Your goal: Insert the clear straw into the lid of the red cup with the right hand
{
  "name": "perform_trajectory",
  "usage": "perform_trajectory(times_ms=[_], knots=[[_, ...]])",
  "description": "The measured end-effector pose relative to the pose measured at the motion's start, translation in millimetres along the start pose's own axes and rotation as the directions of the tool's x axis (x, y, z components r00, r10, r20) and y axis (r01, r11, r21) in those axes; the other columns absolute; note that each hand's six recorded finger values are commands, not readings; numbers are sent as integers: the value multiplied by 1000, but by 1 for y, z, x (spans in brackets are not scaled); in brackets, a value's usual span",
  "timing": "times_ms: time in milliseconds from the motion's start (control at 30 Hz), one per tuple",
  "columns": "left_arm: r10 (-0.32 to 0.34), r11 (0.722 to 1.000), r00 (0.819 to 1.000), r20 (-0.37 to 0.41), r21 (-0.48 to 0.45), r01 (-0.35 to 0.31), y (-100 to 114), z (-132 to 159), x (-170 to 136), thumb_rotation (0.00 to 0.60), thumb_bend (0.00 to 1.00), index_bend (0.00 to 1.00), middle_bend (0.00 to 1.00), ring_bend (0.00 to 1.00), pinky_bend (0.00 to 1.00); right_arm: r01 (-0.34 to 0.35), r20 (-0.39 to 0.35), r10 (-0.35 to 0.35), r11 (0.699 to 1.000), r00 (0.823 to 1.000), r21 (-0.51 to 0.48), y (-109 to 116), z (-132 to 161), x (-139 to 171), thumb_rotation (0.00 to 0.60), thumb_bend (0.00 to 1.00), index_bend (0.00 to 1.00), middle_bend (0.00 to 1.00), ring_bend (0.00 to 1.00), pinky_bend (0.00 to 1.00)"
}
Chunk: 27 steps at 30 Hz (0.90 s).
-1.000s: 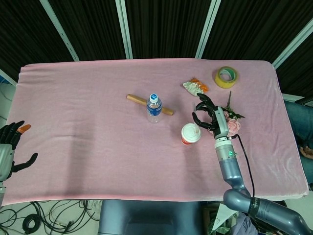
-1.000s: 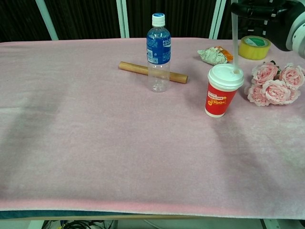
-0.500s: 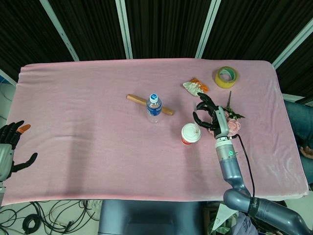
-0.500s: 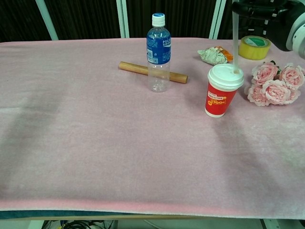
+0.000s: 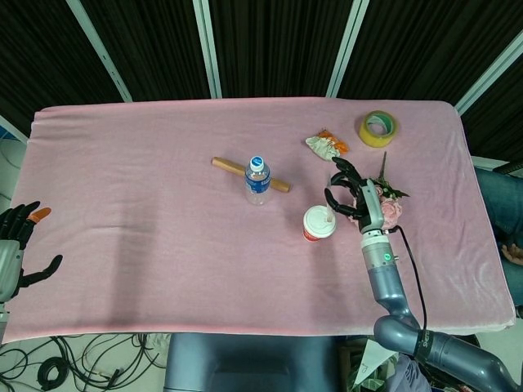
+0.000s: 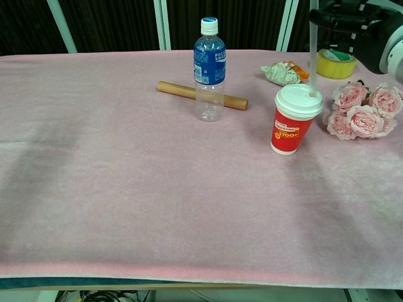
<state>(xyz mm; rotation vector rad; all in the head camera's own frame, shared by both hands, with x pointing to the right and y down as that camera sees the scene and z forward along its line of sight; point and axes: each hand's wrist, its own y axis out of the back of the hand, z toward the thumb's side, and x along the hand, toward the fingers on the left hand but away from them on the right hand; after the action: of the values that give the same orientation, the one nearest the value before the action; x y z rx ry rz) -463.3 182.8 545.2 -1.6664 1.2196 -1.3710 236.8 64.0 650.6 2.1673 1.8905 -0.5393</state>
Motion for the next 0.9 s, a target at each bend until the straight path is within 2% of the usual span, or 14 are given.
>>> perform_trajectory(times_ms=[900], knots=[[-4,1000,1000,-2,2,4,-1,0,0,600,260,162,63,0,0,3,5,-3,999,1000,-34,7,-15,7,600,354,676,136,114,272]])
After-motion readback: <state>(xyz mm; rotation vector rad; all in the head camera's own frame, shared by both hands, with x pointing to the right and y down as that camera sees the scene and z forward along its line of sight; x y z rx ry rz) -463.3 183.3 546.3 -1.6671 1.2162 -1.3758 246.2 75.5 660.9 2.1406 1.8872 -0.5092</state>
